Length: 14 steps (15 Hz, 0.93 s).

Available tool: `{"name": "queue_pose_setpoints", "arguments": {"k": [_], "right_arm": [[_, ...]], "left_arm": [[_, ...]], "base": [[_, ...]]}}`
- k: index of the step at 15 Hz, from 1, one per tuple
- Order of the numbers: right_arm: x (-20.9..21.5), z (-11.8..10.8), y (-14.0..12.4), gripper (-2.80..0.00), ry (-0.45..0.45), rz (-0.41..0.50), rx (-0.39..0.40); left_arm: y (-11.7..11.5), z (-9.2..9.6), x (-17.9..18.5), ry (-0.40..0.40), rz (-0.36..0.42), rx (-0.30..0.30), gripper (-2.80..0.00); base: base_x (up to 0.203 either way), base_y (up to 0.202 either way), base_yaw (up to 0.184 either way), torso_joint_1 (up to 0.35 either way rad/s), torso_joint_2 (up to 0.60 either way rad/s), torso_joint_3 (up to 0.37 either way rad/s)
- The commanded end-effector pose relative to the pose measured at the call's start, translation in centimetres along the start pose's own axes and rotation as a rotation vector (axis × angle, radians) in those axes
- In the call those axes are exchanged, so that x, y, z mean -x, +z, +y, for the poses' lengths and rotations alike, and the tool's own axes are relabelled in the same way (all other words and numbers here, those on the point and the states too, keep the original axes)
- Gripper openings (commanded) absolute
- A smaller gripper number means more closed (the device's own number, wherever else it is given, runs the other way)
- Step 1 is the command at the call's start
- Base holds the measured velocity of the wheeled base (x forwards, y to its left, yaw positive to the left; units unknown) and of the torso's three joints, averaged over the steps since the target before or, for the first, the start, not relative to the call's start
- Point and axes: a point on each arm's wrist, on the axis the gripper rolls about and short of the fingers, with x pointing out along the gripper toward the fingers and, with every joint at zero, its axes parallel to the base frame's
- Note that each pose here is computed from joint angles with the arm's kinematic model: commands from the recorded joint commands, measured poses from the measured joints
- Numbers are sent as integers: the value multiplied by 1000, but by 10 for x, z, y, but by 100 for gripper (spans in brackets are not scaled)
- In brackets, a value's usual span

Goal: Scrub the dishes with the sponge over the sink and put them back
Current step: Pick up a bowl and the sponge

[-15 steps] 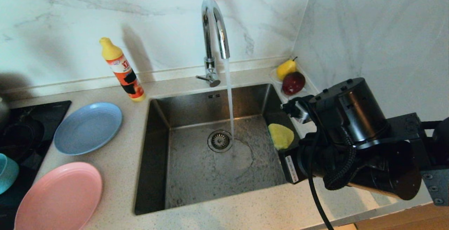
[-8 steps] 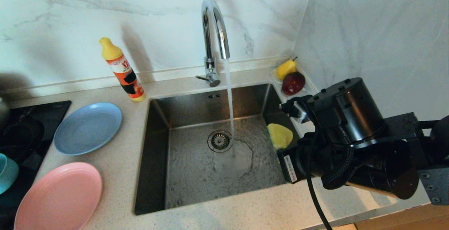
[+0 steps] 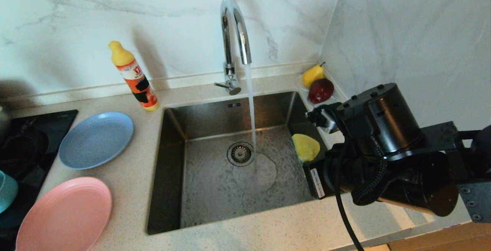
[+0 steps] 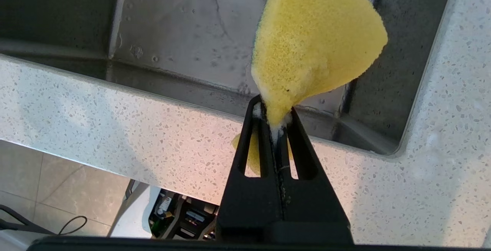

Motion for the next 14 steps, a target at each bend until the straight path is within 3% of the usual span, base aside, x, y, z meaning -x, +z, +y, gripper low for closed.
{"name": "queue_pose_setpoints", "arguments": {"k": [1,14], "right_arm": [[2,0,0,-280,0,-3,-2],[1,-1,-4,-280,-1,8,-1]], "left_arm": [[0,4,-9,6,25,14,0],[-6,7,-13,11,54,25,0]], "base": [[0,0,0,0,0,0],[0,0,0,0,0,0]]}}
